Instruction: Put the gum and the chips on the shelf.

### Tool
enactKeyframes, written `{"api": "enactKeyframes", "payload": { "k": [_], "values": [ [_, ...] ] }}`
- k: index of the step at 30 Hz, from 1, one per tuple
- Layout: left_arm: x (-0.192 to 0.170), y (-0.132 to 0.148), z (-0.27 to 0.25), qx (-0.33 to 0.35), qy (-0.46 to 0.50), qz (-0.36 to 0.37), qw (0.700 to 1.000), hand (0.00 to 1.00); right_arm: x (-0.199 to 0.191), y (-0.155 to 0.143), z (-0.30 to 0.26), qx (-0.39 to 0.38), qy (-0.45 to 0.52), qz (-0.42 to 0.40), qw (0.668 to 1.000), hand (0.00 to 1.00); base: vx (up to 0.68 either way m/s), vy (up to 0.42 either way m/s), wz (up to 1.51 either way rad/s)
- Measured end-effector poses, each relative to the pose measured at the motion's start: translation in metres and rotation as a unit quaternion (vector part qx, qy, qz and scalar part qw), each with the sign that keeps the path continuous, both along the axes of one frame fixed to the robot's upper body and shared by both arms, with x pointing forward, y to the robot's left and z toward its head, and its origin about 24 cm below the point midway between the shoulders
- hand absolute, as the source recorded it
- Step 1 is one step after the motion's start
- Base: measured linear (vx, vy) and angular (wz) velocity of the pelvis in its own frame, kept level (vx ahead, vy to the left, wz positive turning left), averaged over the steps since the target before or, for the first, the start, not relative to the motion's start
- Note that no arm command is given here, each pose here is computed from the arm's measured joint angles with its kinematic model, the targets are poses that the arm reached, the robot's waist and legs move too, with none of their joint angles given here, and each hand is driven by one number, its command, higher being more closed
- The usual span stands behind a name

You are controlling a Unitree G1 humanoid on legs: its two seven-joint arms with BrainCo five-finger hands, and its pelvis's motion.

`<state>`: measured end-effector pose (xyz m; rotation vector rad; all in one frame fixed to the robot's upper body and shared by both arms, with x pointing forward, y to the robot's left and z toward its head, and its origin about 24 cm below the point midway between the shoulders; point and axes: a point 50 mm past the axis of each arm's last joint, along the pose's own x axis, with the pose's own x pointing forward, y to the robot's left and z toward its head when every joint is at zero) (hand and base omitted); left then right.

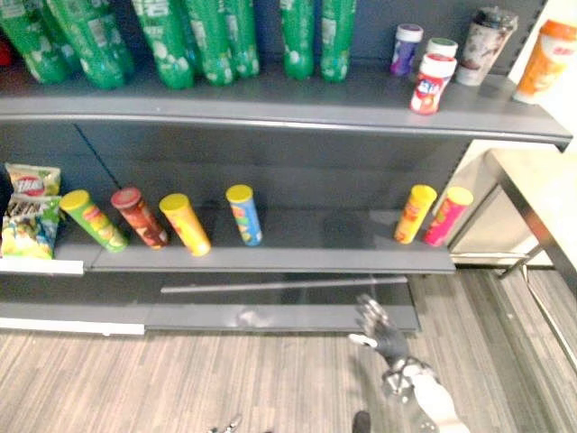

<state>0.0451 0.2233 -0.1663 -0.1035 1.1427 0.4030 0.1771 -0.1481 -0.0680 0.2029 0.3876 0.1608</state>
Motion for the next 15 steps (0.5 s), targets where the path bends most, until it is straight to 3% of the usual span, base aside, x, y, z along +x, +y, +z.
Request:
{"api": "enactKeyframes", "payload": {
  "k": [6,15],
  "values": [
    [-0.001,-0.007,-0.001,-0.013,-0.001,0.001,1.0,0.0,-0.054,-0.059,-0.058,-0.08,0.18,-0.128,0.972,0.0,0.0,0.0,0.0],
    [-0.001,-0.008,-0.002,-0.015,-0.002,0.003,1.0,0.0,-0.122,-0.083,-0.09,-0.091,0.337,-0.23,0.909,0.0,0.0,0.0,0.0]
  ]
}}
